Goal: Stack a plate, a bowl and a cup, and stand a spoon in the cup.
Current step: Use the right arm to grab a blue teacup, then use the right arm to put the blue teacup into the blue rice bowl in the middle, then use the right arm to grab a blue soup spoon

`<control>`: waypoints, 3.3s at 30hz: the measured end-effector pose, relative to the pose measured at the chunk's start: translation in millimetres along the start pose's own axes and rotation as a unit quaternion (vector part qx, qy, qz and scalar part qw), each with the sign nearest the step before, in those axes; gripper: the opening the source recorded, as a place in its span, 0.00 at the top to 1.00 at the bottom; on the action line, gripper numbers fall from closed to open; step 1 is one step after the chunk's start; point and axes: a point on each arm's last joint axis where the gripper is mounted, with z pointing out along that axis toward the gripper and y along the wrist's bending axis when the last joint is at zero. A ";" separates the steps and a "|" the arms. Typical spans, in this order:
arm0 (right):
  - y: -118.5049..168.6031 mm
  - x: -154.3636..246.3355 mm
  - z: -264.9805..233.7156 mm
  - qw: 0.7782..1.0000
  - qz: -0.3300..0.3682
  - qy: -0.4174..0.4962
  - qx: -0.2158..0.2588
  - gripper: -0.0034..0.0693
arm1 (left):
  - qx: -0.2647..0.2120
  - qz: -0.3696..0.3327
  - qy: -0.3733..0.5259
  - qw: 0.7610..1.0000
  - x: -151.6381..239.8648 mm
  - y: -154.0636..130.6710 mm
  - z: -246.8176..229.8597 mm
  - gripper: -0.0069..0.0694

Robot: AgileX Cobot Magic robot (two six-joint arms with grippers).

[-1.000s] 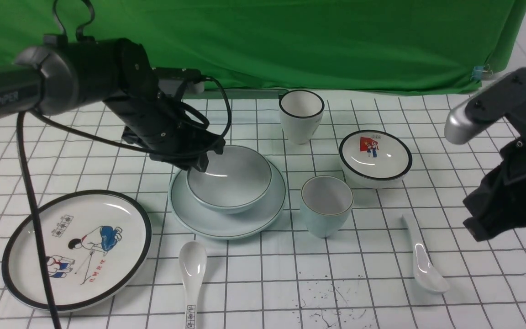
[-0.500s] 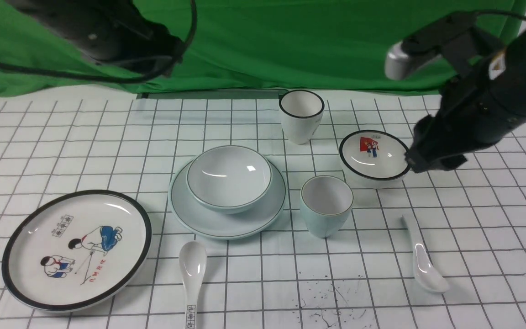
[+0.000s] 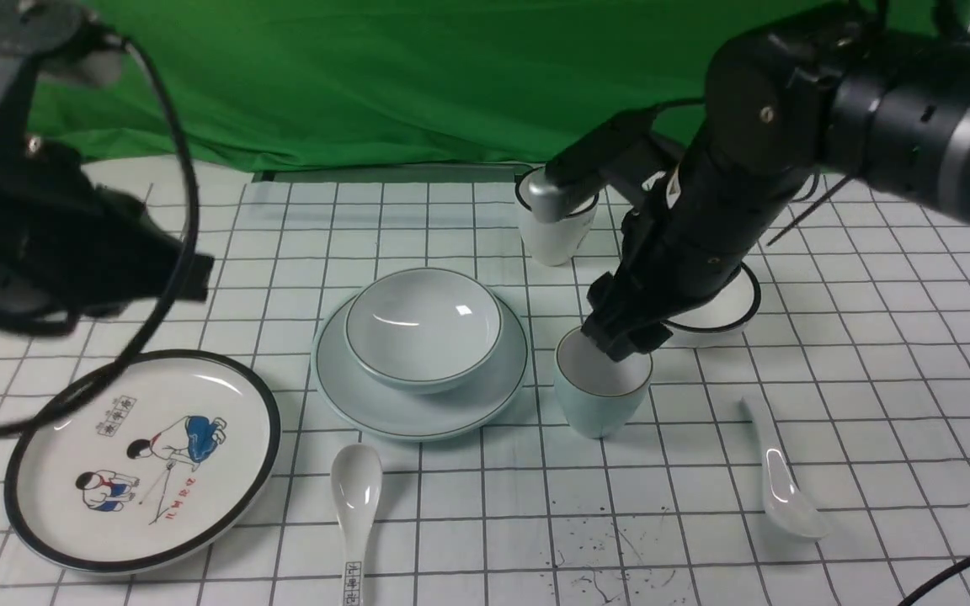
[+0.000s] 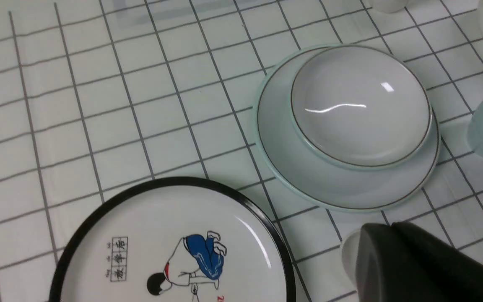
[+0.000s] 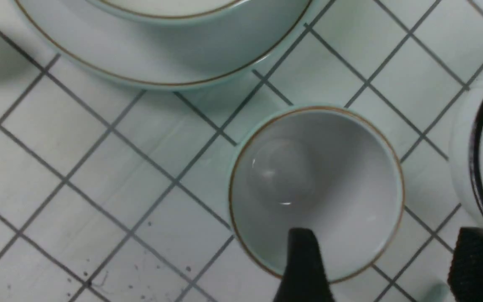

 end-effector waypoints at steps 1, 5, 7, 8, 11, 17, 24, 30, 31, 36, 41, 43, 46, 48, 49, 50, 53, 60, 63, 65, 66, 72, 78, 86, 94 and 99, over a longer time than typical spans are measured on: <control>-0.4 -1.2 8.8 1.000 0.000 0.003 0.000 0.30 | 0.002 -0.004 -0.005 1.000 8.5 -0.6 -2.4 0.96; -1.1 -3.5 28.2 1.000 -0.002 0.007 0.001 0.31 | 0.004 -0.011 -0.015 1.000 26.3 -1.5 -6.0 0.96; -1.4 -4.5 35.1 1.000 -0.003 0.006 0.002 0.35 | 0.005 -0.014 -0.019 1.000 30.2 -1.8 -6.6 0.96; -1.6 -5.1 38.5 1.000 -0.003 0.005 0.002 0.39 | 0.006 -0.015 -0.018 1.000 31.6 -2.0 -6.4 0.96; -2.1 -6.2 42.3 1.000 -0.004 0.001 0.005 0.51 | 0.006 -0.017 -0.022 1.000 31.6 -1.9 -5.7 0.96; -2.1 -7.5 43.3 1.000 -0.004 -0.004 0.005 0.84 | 0.005 -0.018 -0.036 0.999 28.9 -1.6 -5.9 0.96; -6.1 -19.1 24.3 1.000 -0.017 -0.004 0.008 0.83 | 0.005 -0.019 -0.037 0.999 28.7 -1.7 -5.9 0.96; -14.3 -51.5 -40.2 0.997 -0.012 -0.068 0.017 0.83 | 0.005 -0.019 -0.038 0.999 28.7 -1.7 -6.2 0.96; -13.6 -59.9 -56.3 0.995 -0.008 -0.098 0.010 0.83 | 0.005 -0.018 -0.039 0.999 28.6 -1.7 -6.2 0.96; -1.4 -79.8 -68.9 0.989 -0.013 -0.144 -0.020 0.83 | 0.003 -0.009 -0.049 0.999 26.7 -1.4 -6.4 0.96; 5.4 -95.1 -21.1 0.992 -0.002 -0.115 -0.045 0.83 | 0.002 -0.007 -0.058 0.998 25.1 -1.2 -6.5 0.96; 6.2 -97.4 -4.2 0.993 0.005 -0.102 -0.053 0.83 | 0.002 -0.007 -0.059 0.998 24.9 -1.1 -6.6 0.96; 8.9 -99.7 17.8 0.993 0.015 -0.089 -0.072 0.83 | 0.002 -0.007 -0.060 0.998 24.7 -1.1 -6.6 0.96; 9.8 -101.3 27.3 0.993 0.019 -0.090 -0.077 0.83 | 0.001 -0.007 -0.062 0.998 24.4 -1.1 -6.9 0.96; 9.9 -102.2 30.8 0.993 0.020 -0.092 -0.078 0.83 | 0.001 -0.007 -0.063 0.998 24.2 -1.0 -6.9 0.96; 9.9 -103.2 33.4 0.992 0.021 -0.095 -0.078 0.83 | 0.001 -0.007 -0.064 0.998 24.1 -1.0 -6.9 0.96; 9.8 -104.6 38.5 0.992 0.024 -0.099 -0.078 0.83 | 0.001 -0.007 -0.064 0.998 24.0 -1.0 -6.9 0.96; 10.2 -105.1 50.4 0.992 0.028 -0.095 -0.080 0.83 | 0.001 -0.006 -0.064 0.998 24.0 -1.0 -6.9 0.96; 10.8 -105.0 55.2 0.992 0.028 -0.092 -0.081 0.83 | 0.001 -0.004 -0.064 0.998 24.0 -1.0 -6.9 0.96; 10.6 -105.4 56.0 0.992 0.029 -0.094 -0.080 0.83 | 0.001 -0.004 -0.064 0.998 24.0 -1.0 -6.9 0.96; 10.6 -105.5 56.0 0.992 0.029 -0.095 -0.080 0.83 | 0.001 -0.004 -0.064 0.998 24.0 -1.0 -6.9 0.96; 10.4 -105.9 56.0 0.992 0.031 -0.097 -0.079 0.80 | 0.001 -0.002 -0.064 0.998 24.0 -1.0 -6.9 0.96; 10.5 -106.9 55.6 0.991 0.036 -0.102 -0.080 0.61 | 0.000 -0.001 -0.064 0.998 24.0 -1.0 -6.9 0.96; -5.3 -102.9 9.1 0.994 0.029 -0.085 -0.062 0.52 | 0.001 0.001 -0.061 0.998 24.6 -1.0 -6.8 0.96; -41.4 -74.0 -115.1 0.986 0.036 -0.152 0.051 0.35 | 0.000 0.003 -0.061 0.998 24.6 -1.0 -6.8 0.96; -48.7 -31.8 -136.9 0.989 0.054 -0.111 0.076 0.22 | 0.000 0.003 -0.061 0.998 24.6 -1.0 -6.8 0.96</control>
